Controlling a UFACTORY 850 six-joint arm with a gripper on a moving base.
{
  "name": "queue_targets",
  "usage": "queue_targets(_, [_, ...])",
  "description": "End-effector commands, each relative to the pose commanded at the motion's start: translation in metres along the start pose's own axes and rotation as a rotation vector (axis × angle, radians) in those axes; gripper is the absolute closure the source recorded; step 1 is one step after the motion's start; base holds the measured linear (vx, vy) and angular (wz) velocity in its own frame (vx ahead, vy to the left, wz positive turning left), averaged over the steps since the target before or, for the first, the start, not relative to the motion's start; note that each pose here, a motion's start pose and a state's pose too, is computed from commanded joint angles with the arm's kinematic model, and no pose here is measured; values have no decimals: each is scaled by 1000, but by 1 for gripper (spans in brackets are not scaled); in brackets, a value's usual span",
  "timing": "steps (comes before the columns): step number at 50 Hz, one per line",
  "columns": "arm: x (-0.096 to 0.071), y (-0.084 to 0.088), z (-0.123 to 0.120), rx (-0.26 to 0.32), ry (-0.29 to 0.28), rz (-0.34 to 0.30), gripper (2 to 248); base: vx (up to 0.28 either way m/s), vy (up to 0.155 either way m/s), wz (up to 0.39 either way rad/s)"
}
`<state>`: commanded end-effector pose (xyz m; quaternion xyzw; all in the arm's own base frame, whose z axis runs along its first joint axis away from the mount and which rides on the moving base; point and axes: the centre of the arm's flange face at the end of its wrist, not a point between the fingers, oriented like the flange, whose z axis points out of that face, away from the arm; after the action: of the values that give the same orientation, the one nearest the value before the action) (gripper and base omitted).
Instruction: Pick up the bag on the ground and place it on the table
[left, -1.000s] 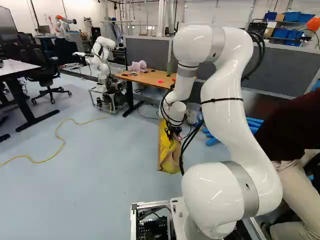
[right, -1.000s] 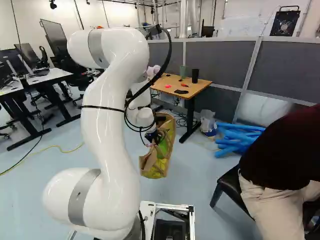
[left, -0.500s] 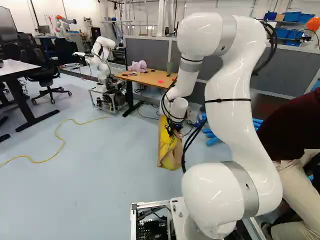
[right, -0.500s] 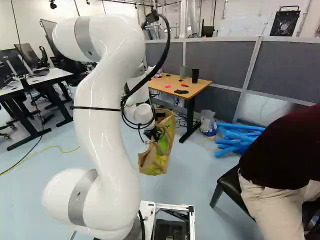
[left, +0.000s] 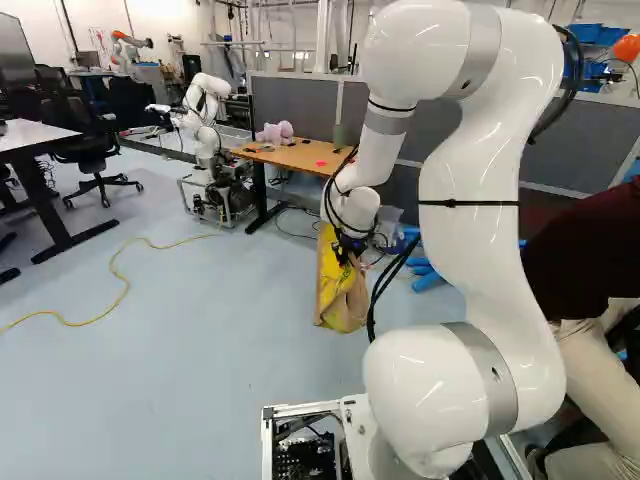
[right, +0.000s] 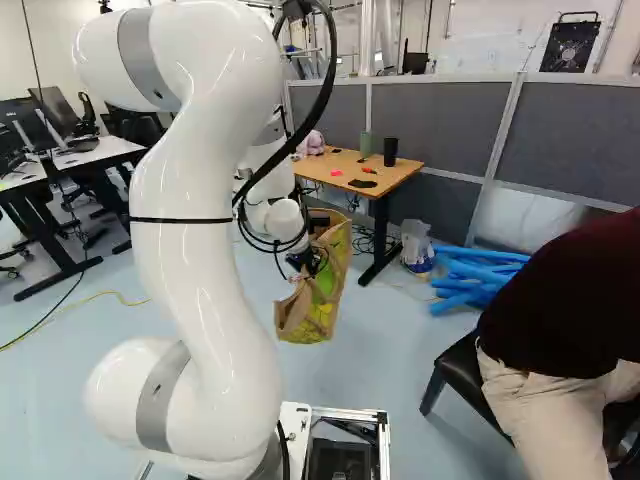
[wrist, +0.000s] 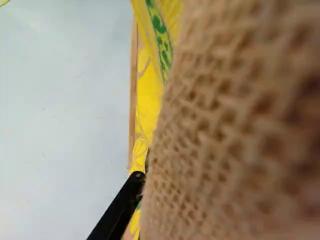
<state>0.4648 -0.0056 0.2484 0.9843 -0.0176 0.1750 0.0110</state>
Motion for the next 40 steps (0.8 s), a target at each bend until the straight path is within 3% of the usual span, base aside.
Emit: queue_targets(40, [13,-1,-49,23,20,1,228,0,0,0])
